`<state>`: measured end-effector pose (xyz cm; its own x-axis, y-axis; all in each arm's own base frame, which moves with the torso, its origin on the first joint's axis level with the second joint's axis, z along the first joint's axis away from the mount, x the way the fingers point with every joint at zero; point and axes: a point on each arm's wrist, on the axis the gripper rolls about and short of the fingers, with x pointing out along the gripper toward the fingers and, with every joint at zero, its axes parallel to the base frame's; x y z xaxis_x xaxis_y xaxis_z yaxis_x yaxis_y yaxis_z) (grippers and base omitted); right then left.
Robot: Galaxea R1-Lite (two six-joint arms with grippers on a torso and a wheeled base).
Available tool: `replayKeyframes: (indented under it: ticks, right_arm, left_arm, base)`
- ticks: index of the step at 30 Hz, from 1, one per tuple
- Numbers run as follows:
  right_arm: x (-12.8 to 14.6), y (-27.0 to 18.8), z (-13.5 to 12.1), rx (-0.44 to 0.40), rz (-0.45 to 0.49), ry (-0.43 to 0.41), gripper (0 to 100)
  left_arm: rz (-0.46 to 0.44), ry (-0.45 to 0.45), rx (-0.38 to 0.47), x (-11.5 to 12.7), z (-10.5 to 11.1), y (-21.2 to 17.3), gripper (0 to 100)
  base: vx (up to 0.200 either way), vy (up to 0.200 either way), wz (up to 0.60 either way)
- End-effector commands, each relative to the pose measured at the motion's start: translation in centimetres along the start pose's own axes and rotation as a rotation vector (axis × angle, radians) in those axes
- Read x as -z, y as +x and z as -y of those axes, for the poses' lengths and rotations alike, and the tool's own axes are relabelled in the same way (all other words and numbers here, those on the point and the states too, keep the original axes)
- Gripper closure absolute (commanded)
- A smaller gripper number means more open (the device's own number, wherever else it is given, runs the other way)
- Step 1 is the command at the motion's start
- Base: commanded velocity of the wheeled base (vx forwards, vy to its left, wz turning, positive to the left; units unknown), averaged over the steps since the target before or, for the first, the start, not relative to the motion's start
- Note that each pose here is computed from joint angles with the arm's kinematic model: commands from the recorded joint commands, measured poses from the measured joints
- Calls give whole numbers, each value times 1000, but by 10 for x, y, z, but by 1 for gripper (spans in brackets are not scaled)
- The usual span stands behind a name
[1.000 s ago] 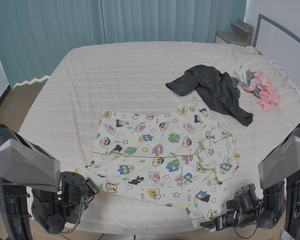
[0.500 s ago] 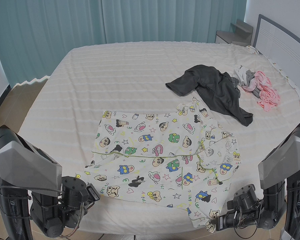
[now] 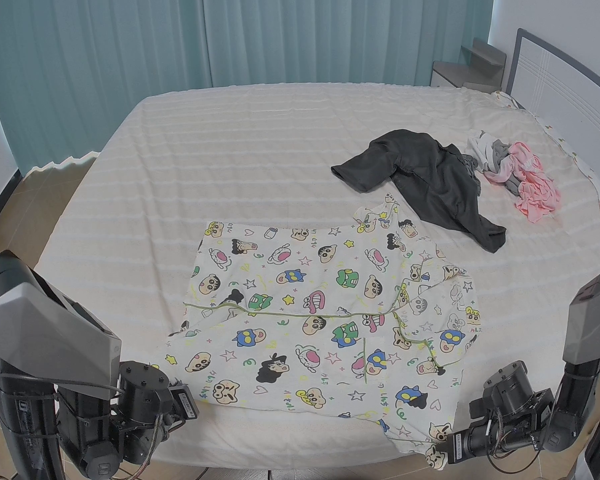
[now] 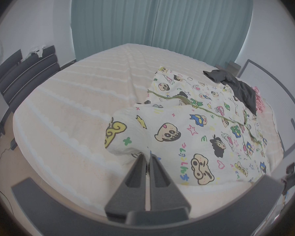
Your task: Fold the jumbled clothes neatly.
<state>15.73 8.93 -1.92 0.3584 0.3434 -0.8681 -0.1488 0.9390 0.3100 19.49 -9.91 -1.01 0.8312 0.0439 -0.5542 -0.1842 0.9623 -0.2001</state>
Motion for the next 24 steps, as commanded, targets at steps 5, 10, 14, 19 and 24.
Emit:
replayKeyframes:
  ticks: [5, 10, 14, 19, 24]
  right_arm:
    - [1, -21, -3, -21, 32, -7, 100]
    - [5, -26, -2, -12, 6, -9, 100]
    - [7, -29, -2, -5, -6, -2, 100]
    - [11, -32, -1, 7, -36, -3, 100]
    - [15, -34, 1, 15, -76, -1, 100]
  left_arm:
    - [-141, 46, 19, 5, -8, -7, 100]
    - [-187, 51, 12, 5, -13, -10, 100]
    - [-215, 56, 23, 4, -14, -13, 100]
    - [-244, 73, 12, 5, -16, -18, 100]
    - [-330, 94, 17, 5, -21, -30, 100]
  base:
    - [0, 0, 0]
    - [0, 0, 0]
    - [0, 0, 0]
    - [0, 0, 0]
    - [0, 0, 0]
